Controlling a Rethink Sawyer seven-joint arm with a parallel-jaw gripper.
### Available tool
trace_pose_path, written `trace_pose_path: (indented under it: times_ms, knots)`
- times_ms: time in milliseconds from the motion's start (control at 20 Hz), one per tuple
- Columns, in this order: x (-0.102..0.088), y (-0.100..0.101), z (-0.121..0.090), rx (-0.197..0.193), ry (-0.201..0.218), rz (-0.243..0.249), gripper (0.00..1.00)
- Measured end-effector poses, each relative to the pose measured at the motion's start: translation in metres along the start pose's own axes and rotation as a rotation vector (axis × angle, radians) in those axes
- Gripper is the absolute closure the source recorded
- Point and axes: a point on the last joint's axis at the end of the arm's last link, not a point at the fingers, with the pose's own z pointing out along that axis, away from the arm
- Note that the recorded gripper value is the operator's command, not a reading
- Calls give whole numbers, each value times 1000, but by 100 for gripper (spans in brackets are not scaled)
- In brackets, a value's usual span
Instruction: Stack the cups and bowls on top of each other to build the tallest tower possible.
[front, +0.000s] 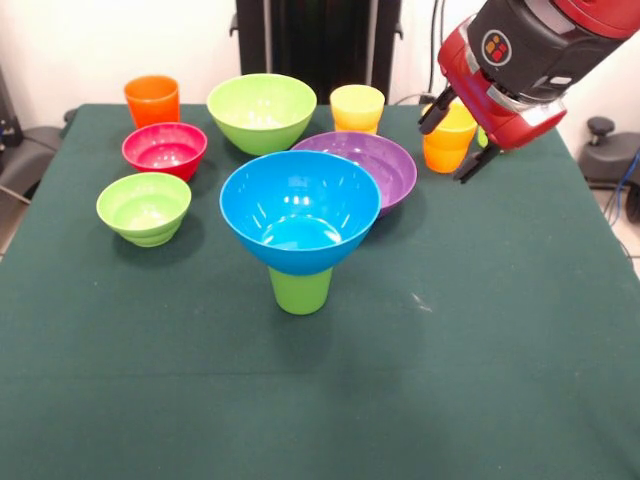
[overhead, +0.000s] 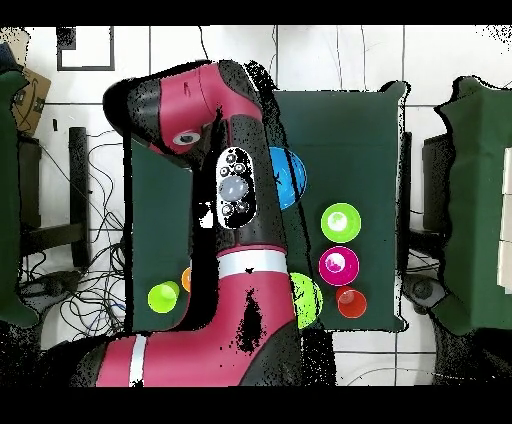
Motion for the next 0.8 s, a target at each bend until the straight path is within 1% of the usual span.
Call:
trace_pose_path:
  times_ms: [150, 450, 650, 800]
  knots:
    - [0, 2, 2, -5, -8, 12, 0]
    - [-2, 6, 9, -23, -17, 11, 0]
    - [-6, 8, 21, -47, -28, 6, 0]
    - [-8, 7, 29, -57, -36, 2, 0]
